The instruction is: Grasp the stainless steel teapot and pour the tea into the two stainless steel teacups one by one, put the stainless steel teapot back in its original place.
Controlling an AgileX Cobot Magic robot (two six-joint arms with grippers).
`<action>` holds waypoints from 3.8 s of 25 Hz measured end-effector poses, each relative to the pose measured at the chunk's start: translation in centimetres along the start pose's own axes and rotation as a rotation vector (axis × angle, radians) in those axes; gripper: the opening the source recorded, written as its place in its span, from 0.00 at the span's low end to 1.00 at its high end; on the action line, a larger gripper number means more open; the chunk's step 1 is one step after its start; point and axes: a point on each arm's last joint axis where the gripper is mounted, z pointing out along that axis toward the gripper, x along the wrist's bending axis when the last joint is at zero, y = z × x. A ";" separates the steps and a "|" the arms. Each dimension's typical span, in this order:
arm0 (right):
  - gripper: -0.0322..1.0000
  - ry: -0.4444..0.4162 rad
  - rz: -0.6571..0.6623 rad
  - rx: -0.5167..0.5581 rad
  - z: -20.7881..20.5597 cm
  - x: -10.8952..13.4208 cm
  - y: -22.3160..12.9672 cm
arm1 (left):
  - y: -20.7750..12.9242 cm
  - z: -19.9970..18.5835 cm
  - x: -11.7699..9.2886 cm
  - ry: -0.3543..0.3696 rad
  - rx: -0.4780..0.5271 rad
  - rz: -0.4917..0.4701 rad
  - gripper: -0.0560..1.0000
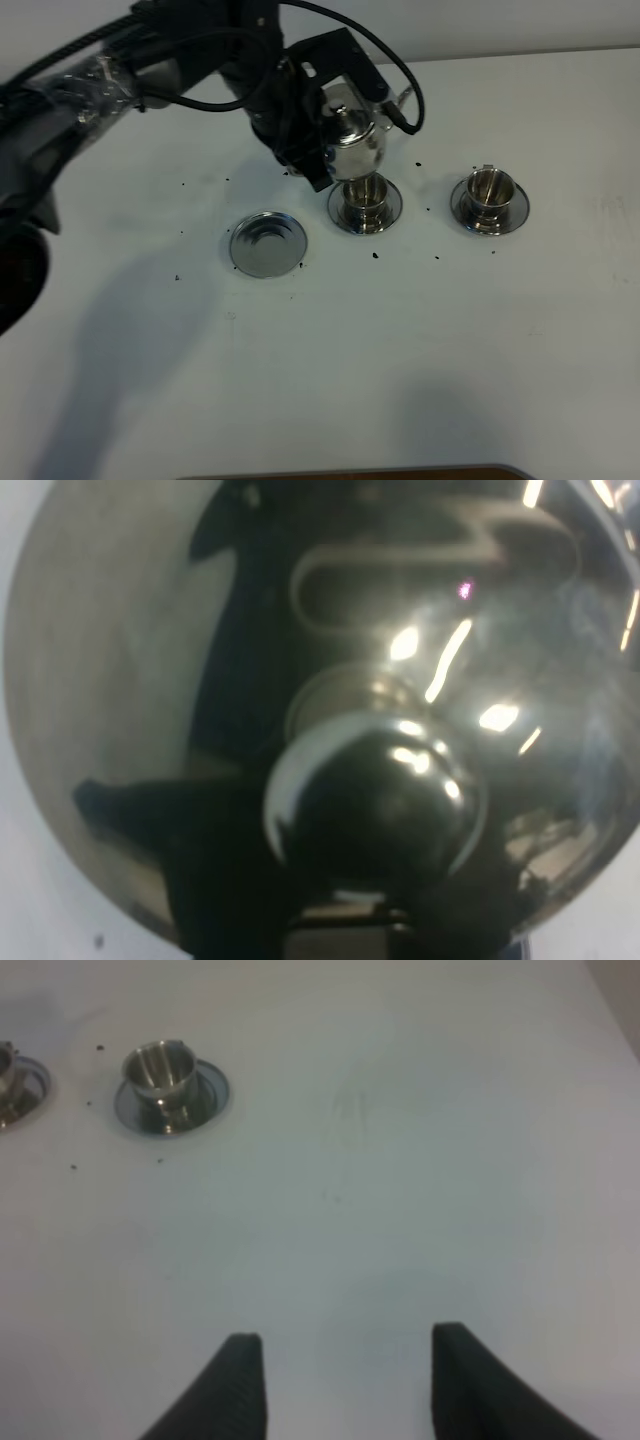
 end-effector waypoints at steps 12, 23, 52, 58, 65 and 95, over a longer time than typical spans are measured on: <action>0.40 0.000 0.000 0.000 0.0 0.0 0.0 | 3.8 2.2 0.6 0.059 -0.043 0.211 0.29; 0.40 0.000 0.000 0.000 0.0 0.0 0.0 | 3.8 2.2 1.2 0.119 -0.030 0.356 0.29; 0.40 0.000 0.000 0.000 0.0 0.0 0.0 | 4.6 4.9 2.3 0.278 -0.042 0.717 0.29; 0.40 0.000 0.000 0.000 0.0 0.0 0.0 | 5.4 5.2 1.5 0.308 -0.050 0.785 0.29; 0.40 0.000 0.000 0.000 0.0 0.0 0.0 | 5.8 6.1 1.0 0.338 -0.013 0.875 0.29; 0.40 0.000 0.000 0.000 0.0 0.0 0.0 | 8.1 8.5 0.1 0.550 -0.044 1.121 0.29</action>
